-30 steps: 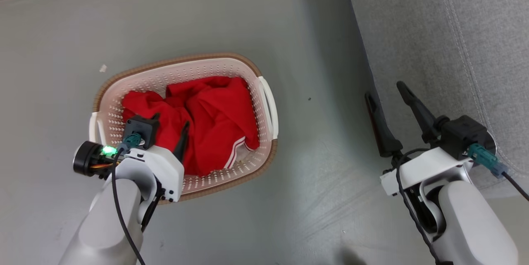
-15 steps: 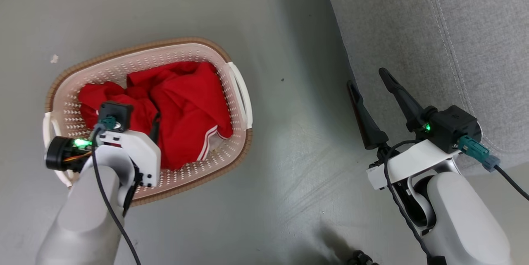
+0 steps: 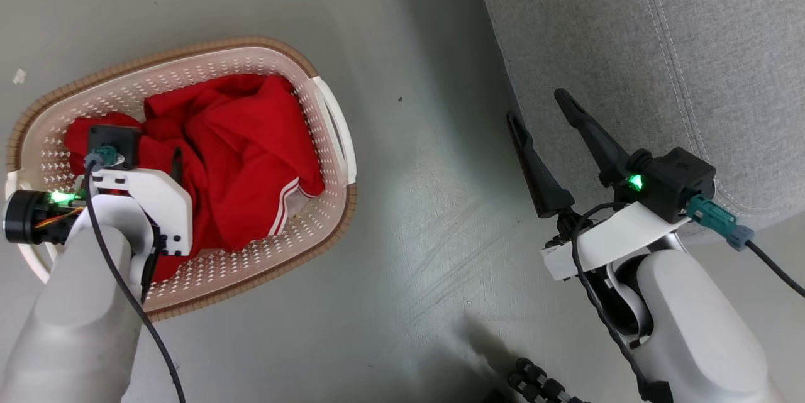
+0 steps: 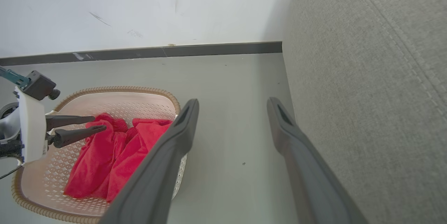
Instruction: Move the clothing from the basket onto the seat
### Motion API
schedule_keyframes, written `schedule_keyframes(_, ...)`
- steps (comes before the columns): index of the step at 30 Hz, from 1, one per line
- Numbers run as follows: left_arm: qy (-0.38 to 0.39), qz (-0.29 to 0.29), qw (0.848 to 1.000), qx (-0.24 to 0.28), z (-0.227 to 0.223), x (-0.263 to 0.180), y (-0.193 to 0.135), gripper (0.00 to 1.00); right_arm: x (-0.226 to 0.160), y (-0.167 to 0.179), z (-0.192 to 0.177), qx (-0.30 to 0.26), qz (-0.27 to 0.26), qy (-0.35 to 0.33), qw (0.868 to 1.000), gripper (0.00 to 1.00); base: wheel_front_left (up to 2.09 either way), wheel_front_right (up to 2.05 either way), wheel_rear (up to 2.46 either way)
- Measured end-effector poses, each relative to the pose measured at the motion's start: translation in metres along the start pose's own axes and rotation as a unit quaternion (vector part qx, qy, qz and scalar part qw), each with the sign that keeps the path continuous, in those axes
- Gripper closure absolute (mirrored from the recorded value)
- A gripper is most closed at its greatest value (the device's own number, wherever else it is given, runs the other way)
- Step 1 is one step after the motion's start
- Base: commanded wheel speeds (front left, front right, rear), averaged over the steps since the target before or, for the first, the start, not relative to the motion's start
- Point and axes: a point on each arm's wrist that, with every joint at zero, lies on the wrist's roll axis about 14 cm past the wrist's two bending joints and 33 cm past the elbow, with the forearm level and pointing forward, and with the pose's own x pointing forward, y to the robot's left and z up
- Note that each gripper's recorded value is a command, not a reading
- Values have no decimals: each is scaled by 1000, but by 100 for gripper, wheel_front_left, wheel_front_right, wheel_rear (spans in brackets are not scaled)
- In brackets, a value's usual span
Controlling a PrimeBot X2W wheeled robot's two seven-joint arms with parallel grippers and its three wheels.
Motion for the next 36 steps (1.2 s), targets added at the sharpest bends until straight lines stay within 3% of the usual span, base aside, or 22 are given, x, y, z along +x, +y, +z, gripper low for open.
schedule_keyframes(25, 56, 24, 998, -7, -31, 29, 21, 2, 8, -7, -18, 7, -8, 18, 1000, 0, 0, 0, 0)
schedule_keyframes(26, 57, 23, 998, -7, -32, 30, 20, 16, 9, -8, -18, 8, -8, 18, 1000, 0, 0, 0, 0)
schedule_keyframes(27, 58, 20, 998, -8, -34, 30, 18, 50, 10, -8, -18, 9, -8, 17, 1000, 0, 0, 0, 0)
schedule_keyframes(29, 61, 13, 998, -7, -36, 31, 14, 100, 12, -8, -17, 9, -8, 15, 1000, 0, 0, 0, 0)
schedule_keyframes(36, 54, -1, 999, -4, -34, 33, 6, 100, 13, -11, -17, 12, -13, 15, 1000, 0, 0, 0, 0)
